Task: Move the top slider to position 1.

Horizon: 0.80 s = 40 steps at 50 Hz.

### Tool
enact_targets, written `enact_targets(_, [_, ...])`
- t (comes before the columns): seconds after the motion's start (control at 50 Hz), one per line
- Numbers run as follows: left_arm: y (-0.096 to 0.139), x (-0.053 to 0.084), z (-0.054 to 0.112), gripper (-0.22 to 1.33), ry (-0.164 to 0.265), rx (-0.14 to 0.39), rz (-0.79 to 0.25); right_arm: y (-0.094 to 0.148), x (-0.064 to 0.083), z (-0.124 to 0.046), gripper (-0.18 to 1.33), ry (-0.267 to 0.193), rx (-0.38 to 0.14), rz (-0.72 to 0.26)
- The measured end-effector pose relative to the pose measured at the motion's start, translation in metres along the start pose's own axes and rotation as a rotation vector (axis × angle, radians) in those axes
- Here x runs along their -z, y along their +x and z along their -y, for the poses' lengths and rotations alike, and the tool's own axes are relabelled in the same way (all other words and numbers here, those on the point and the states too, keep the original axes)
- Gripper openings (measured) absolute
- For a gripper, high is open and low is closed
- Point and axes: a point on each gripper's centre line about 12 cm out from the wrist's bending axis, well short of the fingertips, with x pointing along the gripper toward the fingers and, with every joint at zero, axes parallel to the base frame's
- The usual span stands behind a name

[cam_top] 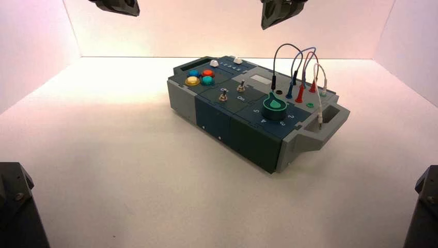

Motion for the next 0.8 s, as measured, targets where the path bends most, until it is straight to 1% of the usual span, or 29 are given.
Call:
enact_targets(0.22, [0.0000,0.0000,-0.0005,-0.17,0.004,-0.001,0.000,-0.0012,-0.0002,-0.0002,-0.14,0.007,-0.001,0.003])
enact_targets(0.8, [0.0000,0.0000,-0.0019,-0.17,0.013,-0.005,0.000,-0.0040,-0.0008,-0.0002,-0.14,0.009,-0.002,0.005])
